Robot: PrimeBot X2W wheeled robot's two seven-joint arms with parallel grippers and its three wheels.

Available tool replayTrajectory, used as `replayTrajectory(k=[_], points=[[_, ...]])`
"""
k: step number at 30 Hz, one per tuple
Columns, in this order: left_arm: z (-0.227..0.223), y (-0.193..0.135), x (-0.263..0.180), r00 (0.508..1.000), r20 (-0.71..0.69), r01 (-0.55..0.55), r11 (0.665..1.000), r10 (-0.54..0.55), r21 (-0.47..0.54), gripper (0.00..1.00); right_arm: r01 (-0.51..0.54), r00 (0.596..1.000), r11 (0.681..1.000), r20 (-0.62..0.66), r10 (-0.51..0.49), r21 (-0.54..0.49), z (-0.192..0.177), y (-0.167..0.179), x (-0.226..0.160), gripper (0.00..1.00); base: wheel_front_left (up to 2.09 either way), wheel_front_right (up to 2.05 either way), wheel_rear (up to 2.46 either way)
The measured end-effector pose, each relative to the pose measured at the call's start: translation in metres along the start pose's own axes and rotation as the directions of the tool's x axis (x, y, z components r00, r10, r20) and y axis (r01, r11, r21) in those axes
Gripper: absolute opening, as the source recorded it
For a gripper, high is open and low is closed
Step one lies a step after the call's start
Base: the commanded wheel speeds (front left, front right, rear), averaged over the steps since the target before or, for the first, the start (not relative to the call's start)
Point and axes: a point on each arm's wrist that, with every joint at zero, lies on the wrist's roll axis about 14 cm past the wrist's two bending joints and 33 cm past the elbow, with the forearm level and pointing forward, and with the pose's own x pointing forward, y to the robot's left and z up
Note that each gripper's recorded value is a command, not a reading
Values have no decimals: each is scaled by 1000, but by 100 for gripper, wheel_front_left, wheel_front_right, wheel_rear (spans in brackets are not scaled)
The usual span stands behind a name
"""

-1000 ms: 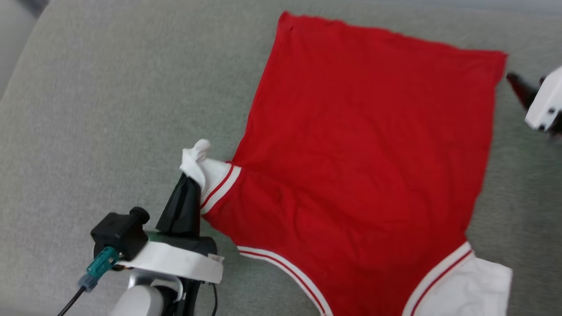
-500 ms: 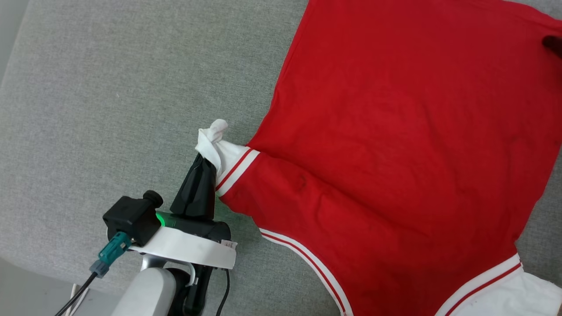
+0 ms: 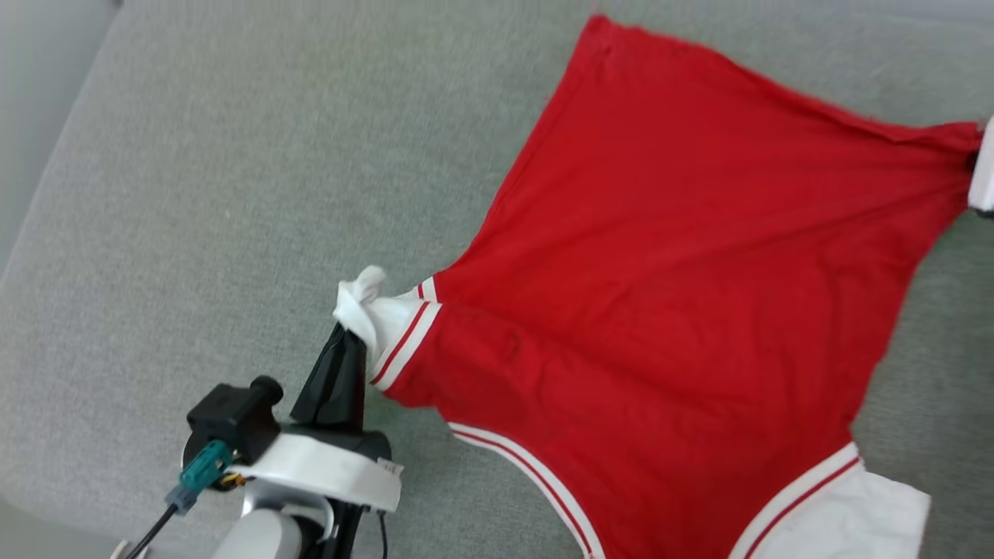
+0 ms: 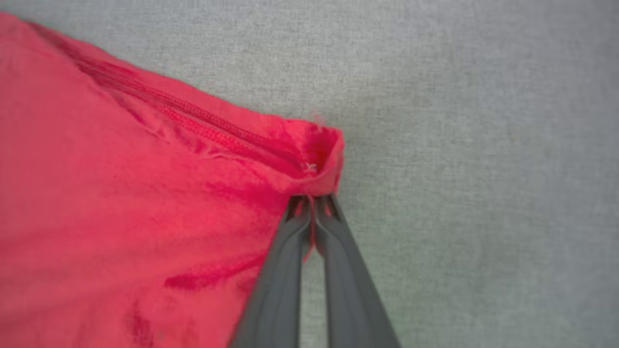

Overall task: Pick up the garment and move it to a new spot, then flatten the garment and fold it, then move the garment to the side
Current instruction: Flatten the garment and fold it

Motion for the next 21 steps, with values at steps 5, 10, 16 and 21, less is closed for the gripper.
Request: replayTrajectory(k=[5, 10, 16, 21], points=[[7, -2, -16, 1000, 4, 2, 1000, -2, 11, 0, 40, 997, 994, 73, -33, -100, -6, -13, -46, 0, 0, 0, 0], [11, -10, -28, 1000, 3, 19, 1000, -19, 12, 0, 72, 997, 991, 46, -67, -115, -65, -46, -88, 0, 0, 0, 0], [12, -25, -41, 998, -13, 68, 997, -68, 21, 0, 82, 993, 995, -76, -86, -54, -178, -72, -133, 0, 0, 0, 0], [13, -38, -44, 993, -30, 112, 993, -111, 32, 0, 56, 983, 995, -180, -40, 88, -274, -61, -160, 0, 0, 0, 0]])
